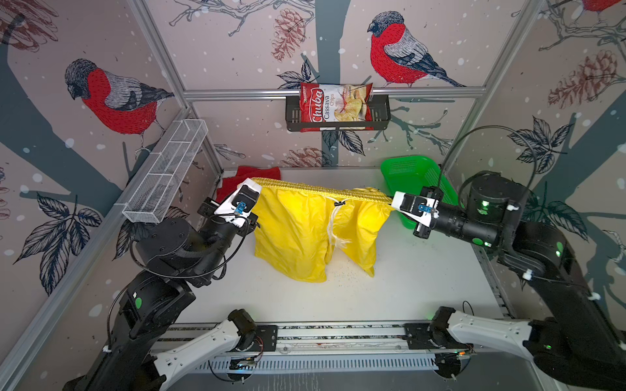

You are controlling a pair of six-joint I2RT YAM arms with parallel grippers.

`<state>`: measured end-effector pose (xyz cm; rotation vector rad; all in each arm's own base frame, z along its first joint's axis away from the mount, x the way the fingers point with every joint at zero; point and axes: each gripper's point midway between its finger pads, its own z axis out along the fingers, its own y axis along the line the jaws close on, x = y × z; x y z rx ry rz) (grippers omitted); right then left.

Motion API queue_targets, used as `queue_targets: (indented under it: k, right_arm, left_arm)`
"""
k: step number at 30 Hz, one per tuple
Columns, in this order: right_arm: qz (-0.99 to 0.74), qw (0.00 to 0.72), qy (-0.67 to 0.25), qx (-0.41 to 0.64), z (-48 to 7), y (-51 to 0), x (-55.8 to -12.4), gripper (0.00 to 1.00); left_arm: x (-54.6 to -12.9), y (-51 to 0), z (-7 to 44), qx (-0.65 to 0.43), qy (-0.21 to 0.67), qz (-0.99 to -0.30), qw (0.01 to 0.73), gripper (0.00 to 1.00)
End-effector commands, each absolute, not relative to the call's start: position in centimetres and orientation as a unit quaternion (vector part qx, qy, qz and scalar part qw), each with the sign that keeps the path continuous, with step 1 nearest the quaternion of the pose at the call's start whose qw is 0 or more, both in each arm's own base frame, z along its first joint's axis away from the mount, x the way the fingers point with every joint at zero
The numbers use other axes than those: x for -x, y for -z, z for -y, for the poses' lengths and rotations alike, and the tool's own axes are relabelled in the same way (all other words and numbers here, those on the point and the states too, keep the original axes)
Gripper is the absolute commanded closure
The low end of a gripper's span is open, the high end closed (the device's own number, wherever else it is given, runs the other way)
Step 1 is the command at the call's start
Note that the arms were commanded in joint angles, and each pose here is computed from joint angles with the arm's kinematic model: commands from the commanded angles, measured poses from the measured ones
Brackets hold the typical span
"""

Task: Fold and stack the shorts
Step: 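Raise the waistband high with both grippers, stretching it taut between them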

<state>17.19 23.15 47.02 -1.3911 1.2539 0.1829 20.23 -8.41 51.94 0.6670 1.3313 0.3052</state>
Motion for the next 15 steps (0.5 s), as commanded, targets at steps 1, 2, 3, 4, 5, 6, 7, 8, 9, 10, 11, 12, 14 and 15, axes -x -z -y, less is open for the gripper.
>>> queue_targets:
  k: [1,2,3,4,5,6,7,8,9,10,11,12,14,15]
  right_arm:
    - [-0.582,0.526,-0.066,0.617,-22.5,-44.1,-17.5,1.0]
    - [-0.582,0.516,-0.07,0.625,-23.0,-44.0,-17.6,1.0]
    - [-0.58,0.507,-0.077,0.633,-23.6,-43.9,-17.6,1.0]
    - [-0.571,0.502,-0.088,0.643,-24.1,-44.1,-17.4,1.0]
    - [-0.561,0.5,-0.098,0.652,-24.8,-44.3,-17.3,1.0]
    - [-0.551,0.502,-0.105,0.658,-25.3,-44.6,-17.2,1.0]
    - [-0.541,0.505,-0.112,0.663,-25.9,-44.8,-17.2,1.0]
    - [-0.536,0.502,-0.118,0.669,-26.7,-44.6,-17.6,1.0]
    - [-0.528,0.502,-0.127,0.673,-27.2,-44.8,-17.7,1.0]
    - [-0.521,0.5,-0.14,0.677,-27.6,-44.9,-17.7,1.0]
    - [-0.517,0.494,-0.152,0.682,-28.2,-44.8,-17.7,1.0]
    - [-0.516,0.49,-0.159,0.685,-28.6,-44.7,-17.8,1.0]
    - [-0.524,0.476,-0.161,0.688,-29.3,-43.8,-18.4,1.0]
    - [-0.533,0.467,-0.158,0.688,-29.5,-43.2,-18.8,1.0]
  left_arm:
    - [-20.2,-55.4,2.8,-0.172,-0.229,-0.612,0.737,1.0]
    - [-20.1,-56.1,2.8,-0.171,-0.226,-0.609,0.741,1.0]
    - [-20.0,-56.6,2.8,-0.17,-0.223,-0.605,0.745,1.0]
    - [-19.9,-57.3,2.7,-0.167,-0.222,-0.602,0.749,1.0]
    - [-19.9,-57.7,2.8,-0.168,-0.224,-0.599,0.75,1.0]
    - [-20.0,-58.0,2.9,-0.168,-0.228,-0.597,0.751,1.0]
    - [-20.2,-58.2,3.0,-0.17,-0.234,-0.595,0.75,1.0]
    - [-20.5,-58.4,3.2,-0.171,-0.238,-0.594,0.749,1.0]
    - [-20.6,-58.5,3.3,-0.172,-0.24,-0.595,0.747,1.0]
    - [-20.9,-58.6,3.5,-0.173,-0.242,-0.595,0.747,1.0]
    - [-21.0,-58.8,3.7,-0.171,-0.241,-0.594,0.748,1.0]
    - [-21.1,-58.9,3.8,-0.17,-0.239,-0.594,0.749,1.0]
    - [-21.7,-58.7,4.5,-0.172,-0.234,-0.595,0.749,1.0]
    - [-22.2,-58.4,5.1,-0.176,-0.233,-0.597,0.747,1.0]
